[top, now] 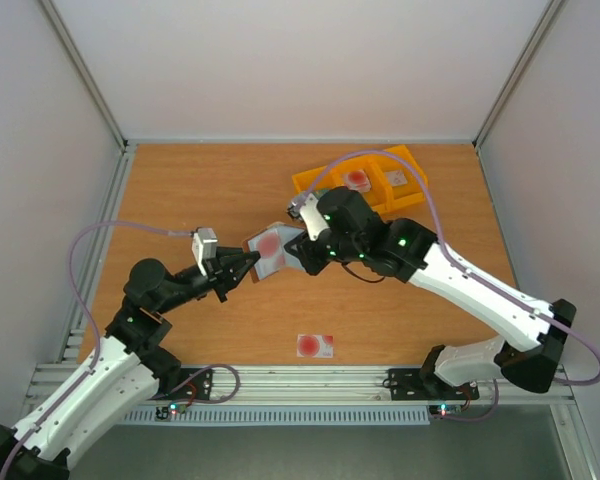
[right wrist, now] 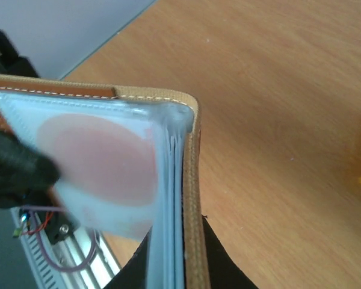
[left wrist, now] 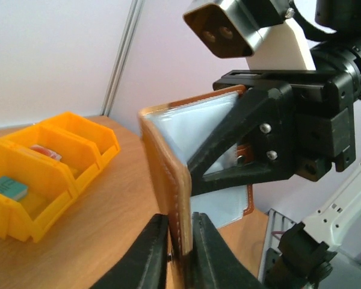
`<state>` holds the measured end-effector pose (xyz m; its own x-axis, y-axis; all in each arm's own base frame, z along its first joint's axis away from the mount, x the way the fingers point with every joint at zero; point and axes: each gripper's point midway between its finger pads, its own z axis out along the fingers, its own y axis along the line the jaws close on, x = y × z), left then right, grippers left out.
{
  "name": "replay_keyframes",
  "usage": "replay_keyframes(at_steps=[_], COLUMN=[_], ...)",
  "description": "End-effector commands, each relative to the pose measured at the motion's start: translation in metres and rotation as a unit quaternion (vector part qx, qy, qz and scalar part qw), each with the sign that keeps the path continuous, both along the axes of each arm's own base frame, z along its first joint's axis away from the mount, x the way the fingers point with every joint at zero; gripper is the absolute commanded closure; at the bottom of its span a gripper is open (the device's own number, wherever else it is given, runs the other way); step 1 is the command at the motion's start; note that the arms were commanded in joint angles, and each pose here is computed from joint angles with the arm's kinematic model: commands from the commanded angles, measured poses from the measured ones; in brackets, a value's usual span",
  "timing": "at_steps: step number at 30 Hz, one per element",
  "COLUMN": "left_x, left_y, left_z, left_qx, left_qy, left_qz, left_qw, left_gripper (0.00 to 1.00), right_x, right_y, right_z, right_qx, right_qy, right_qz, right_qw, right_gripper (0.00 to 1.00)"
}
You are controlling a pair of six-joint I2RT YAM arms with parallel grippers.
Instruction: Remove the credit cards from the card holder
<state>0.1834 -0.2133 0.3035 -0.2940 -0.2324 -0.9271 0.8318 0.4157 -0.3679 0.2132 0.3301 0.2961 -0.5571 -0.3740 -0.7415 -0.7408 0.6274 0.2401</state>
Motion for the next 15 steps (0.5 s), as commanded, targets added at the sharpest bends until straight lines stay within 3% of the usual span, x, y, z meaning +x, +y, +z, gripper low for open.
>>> replay_keyframes(at_steps=[1,11,15], left_x=[-0.007,-0.044,-0.057], left_y=[0.001,-0.011,-0.014], left_z=[0.014,0.022,0.027], left_qx=[-0.009,-0.019,-0.021], left_qy=[-0.033,-0.048,-0.061], left_qz=[-0.009,-0.123,-0.16], left_qw=[0.999,0.991,0.985], left_gripper=[0.96,1.0,1.0], right_x=[-0.032,-0.094,-0.092], right_y=[-0.012,-0.032,-0.031], right_z=[0.031,0.067,0.068], right_qx=[0.059,0.19,0.202], right_qy=[-0.022,0.019,0.034], right_qz=[0.107,0.293,0.297], right_qw=[0.992,0.937,0.932], right_gripper=[0.99,0.96,0.96])
